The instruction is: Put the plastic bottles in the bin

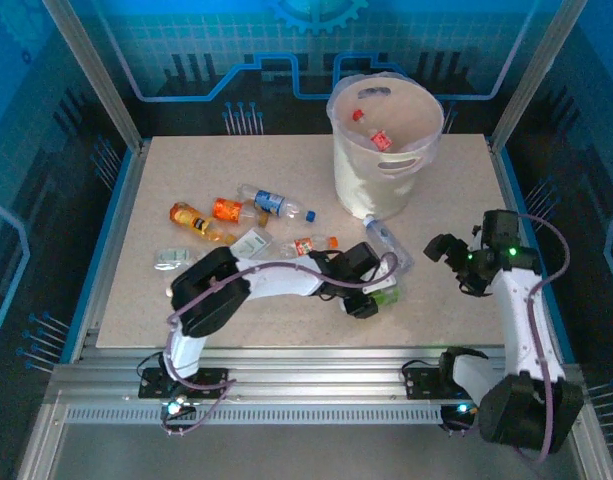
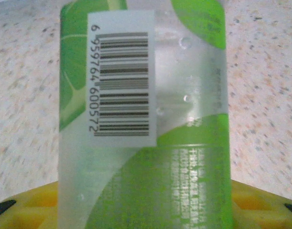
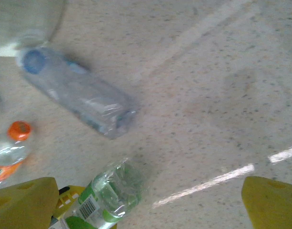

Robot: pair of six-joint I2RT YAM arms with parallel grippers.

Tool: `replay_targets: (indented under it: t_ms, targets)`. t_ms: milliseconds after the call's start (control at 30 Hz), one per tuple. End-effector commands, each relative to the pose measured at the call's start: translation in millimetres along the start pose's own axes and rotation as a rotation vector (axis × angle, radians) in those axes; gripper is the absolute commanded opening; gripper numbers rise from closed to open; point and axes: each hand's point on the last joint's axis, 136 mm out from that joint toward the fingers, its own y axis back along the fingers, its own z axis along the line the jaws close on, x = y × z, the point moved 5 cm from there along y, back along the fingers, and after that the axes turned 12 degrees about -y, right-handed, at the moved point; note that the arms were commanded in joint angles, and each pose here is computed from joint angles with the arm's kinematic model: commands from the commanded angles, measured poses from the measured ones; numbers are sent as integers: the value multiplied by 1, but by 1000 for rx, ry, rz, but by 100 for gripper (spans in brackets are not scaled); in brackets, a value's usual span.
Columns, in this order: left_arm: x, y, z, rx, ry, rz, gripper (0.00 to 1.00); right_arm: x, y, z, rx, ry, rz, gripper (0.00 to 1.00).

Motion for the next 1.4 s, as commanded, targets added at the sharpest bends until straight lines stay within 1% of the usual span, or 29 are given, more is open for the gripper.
replay_targets:
  t_ms: [0,133,200,233,333,433,567,633,800,967,1133,1267,1300,1367]
  targets:
    - [-23,45,6,-114,72,-165,38,10,18,23,-197,72,-24,100]
    - [-25,78,9,-201,148,-271,36,20,37,47,-323,152,-34,100]
    - [-26,96,11,-243,181,-332,35,29,40,58,-361,205,-18,100]
    - [-27,105,12,-262,195,-360,35,32,50,72,-400,249,-31,100]
    - [-29,128,17,-309,239,-445,35,43,58,94,-445,333,-32,100]
    - [-29,147,25,-340,301,-526,36,57,65,118,-518,412,-12,100]
    - [-26,174,39,-369,396,-661,36,72,69,149,-621,481,21,100]
    - [-26,184,43,-368,407,-710,36,77,69,160,-649,500,33,100]
    - [-29,197,44,-379,394,-758,37,86,65,189,-723,530,83,100]
    - [-31,205,42,-386,368,-812,38,94,57,213,-746,547,117,100]
    - [-32,207,41,-383,357,-837,38,102,53,231,-761,572,129,99]
    - [-33,209,43,-402,358,-850,38,107,49,239,-749,584,140,93]
    - [-33,209,43,-407,357,-854,38,108,48,241,-746,588,142,90]
    - [-34,210,45,-419,359,-858,38,110,48,243,-745,593,145,82]
